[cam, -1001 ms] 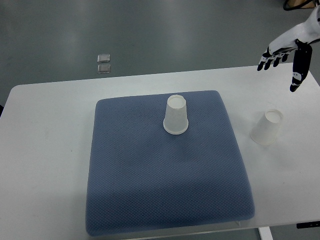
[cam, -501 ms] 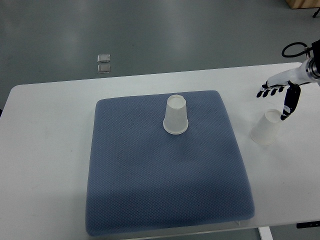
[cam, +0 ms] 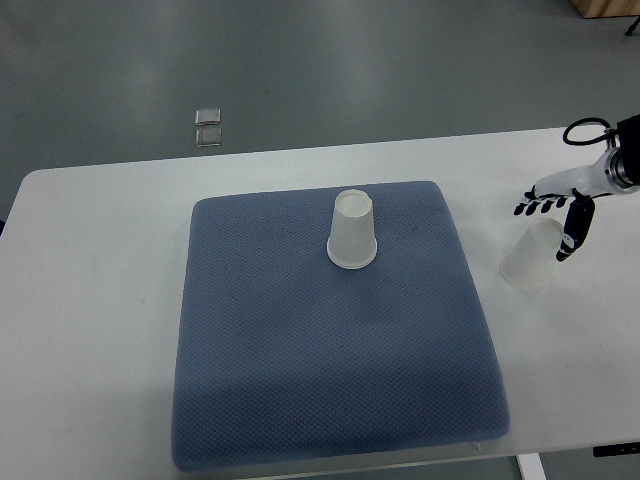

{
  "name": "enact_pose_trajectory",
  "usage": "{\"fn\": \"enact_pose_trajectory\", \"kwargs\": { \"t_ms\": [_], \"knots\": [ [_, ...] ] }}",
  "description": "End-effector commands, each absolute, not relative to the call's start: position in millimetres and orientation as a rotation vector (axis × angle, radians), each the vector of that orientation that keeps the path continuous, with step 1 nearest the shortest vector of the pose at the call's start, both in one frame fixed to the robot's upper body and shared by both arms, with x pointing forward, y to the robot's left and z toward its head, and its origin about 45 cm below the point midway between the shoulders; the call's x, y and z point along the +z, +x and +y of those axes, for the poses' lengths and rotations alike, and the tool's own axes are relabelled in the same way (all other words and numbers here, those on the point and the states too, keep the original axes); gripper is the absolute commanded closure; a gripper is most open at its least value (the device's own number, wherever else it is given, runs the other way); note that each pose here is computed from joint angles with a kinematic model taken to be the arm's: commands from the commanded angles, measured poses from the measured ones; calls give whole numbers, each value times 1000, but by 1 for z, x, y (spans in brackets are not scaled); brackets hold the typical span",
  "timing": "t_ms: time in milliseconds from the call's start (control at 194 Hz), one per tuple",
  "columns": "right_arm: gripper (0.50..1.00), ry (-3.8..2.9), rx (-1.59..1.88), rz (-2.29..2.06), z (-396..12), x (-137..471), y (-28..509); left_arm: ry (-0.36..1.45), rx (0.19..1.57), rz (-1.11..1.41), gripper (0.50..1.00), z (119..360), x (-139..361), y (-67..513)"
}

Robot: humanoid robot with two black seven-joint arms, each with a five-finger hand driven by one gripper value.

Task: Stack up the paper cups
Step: 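Close the right hand fingers around the loose white paper cup, then lift the cup with the right hand and carry it above the cup on the pad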

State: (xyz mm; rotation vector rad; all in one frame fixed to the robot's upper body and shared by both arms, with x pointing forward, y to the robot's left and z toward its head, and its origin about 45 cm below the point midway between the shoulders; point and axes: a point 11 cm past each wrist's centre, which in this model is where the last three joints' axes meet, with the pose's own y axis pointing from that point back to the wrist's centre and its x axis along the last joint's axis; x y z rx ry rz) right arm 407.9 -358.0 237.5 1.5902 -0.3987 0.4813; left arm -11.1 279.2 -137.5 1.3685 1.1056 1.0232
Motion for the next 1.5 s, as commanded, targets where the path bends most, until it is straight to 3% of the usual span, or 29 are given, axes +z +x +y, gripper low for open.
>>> {"fn": "enact_pose_trajectory", "kwargs": {
  "t_ms": [0, 495, 614, 733, 831, 1017, 1218, 1496],
  "knots": [
    [579, 1585, 485, -403, -359, 229, 407, 1369, 1024, 1105, 500, 279, -138, -11],
    [591, 1567, 504, -420, -361, 219, 411, 1370, 1023, 1106, 500, 279, -138, -12],
    [672, 1565, 499, -420, -363, 216, 409, 1370, 1023, 1106, 500, 279, -138, -12],
    [722, 1559, 519, -438, -364, 216, 411, 1370, 1023, 1106, 500, 279, -138, -12],
    [811, 1560, 517, -431, -363, 212, 409, 1370, 1023, 1106, 500, 279, -138, -12],
    [916, 1560, 521, -431, -362, 212, 410, 1369, 1024, 1105, 500, 279, -138, -12],
    [922, 1564, 545, -452, -359, 237, 418, 1370, 1023, 1104, 500, 279, -138, -12],
    [914, 1620, 604, -434, -333, 386, 424, 1367, 1018, 1105, 500, 278, -137, -12]
  ]
}}
